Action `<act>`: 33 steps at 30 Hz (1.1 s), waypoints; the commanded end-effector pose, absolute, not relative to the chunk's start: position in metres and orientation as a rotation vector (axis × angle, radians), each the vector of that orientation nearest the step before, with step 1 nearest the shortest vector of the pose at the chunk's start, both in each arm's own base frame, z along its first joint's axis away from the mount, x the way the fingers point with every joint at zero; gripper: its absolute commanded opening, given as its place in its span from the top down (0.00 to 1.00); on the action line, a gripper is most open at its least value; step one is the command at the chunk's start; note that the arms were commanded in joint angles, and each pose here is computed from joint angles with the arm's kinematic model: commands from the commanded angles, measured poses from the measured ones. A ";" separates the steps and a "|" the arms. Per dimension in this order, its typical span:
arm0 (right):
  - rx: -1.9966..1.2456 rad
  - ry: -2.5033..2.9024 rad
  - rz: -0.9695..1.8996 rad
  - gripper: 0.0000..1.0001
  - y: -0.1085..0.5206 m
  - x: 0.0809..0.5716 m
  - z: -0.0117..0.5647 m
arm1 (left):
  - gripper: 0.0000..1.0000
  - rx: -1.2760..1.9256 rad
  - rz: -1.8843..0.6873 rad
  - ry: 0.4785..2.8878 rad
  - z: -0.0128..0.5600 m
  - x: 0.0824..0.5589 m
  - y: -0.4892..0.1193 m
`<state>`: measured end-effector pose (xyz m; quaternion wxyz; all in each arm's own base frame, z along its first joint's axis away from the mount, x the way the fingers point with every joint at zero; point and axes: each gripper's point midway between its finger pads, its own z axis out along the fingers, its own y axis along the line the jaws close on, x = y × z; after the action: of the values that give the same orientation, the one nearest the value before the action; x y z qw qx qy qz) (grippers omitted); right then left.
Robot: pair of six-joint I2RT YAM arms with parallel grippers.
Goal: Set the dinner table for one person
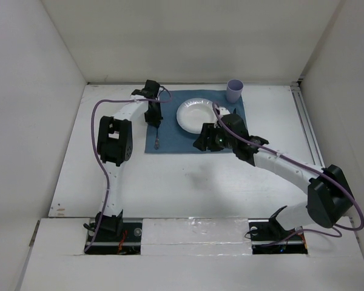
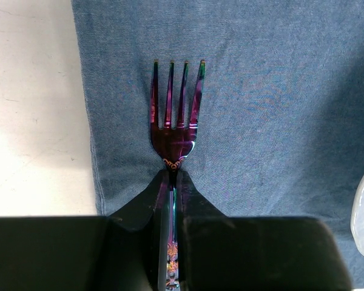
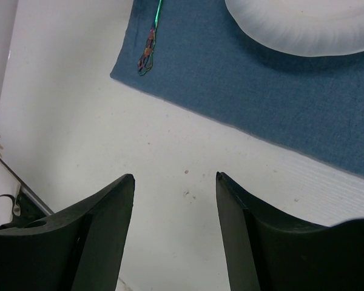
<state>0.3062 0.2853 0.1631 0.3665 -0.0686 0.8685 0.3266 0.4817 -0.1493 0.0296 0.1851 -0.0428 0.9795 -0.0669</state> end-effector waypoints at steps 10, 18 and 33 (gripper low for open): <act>-0.223 2.172 0.852 0.38 0.298 0.309 0.178 | 0.97 -0.107 -0.139 2.759 0.038 0.475 -0.149; -0.217 2.180 0.839 0.38 0.298 0.310 0.175 | 0.41 -0.200 -0.058 2.673 0.070 0.480 -0.141; -0.020 2.000 0.603 0.32 0.242 0.310 0.223 | 0.00 -0.529 -0.011 2.211 0.249 0.410 -0.078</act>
<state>0.3012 0.2708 0.1842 0.4293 -0.0545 0.8553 0.2851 0.4322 -0.1000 0.2046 0.3666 -0.1680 0.9150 -0.0104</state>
